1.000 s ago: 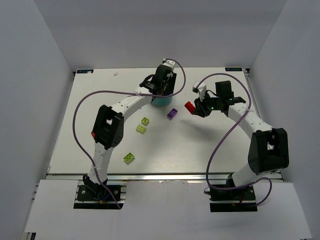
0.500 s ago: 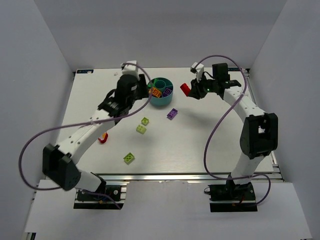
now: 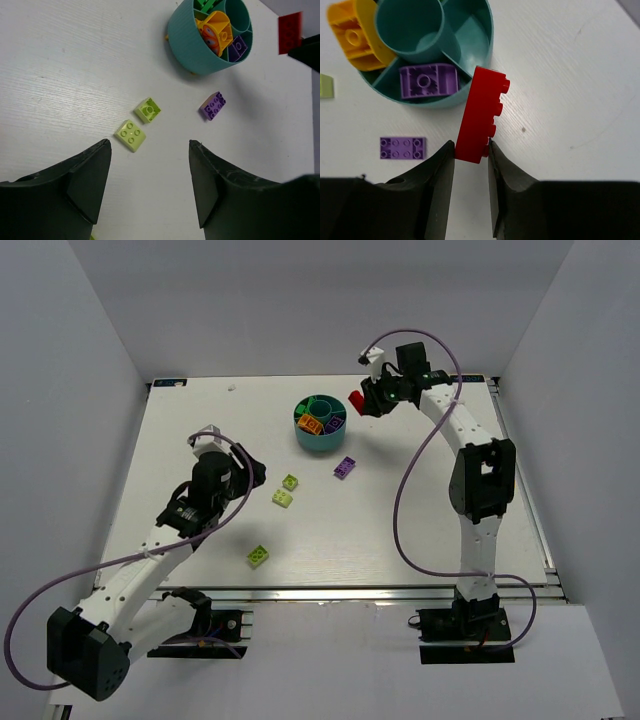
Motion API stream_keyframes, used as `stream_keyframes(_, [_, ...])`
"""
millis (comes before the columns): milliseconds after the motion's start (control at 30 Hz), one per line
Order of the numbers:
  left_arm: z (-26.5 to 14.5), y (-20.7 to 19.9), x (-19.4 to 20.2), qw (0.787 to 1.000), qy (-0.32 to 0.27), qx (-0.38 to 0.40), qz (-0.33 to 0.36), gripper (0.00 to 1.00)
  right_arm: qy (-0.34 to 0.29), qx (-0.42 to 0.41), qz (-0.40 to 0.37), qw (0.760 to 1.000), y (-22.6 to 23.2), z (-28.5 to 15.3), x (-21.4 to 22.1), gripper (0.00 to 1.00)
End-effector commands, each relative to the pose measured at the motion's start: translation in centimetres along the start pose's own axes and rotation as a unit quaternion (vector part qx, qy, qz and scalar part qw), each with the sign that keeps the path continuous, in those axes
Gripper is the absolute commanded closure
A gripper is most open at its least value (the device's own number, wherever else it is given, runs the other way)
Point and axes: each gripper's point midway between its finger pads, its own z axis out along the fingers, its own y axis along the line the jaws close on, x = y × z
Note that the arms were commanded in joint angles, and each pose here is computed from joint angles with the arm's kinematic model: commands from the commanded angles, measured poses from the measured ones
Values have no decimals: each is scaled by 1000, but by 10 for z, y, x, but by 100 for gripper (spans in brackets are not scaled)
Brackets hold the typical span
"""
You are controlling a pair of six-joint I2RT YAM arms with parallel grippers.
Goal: Sort the legos into containers by color
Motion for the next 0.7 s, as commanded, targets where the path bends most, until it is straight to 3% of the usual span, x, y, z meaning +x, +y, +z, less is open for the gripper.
stream_keyframes(0, [-5, -3, 0, 999, -3, 13, -31, 27, 54, 22, -9, 998, -10, -11, 16, 100])
stream_keyframes(667, [-5, 10, 22, 999, 12, 14, -46, 26, 22, 30, -31, 999, -18, -7, -7, 100])
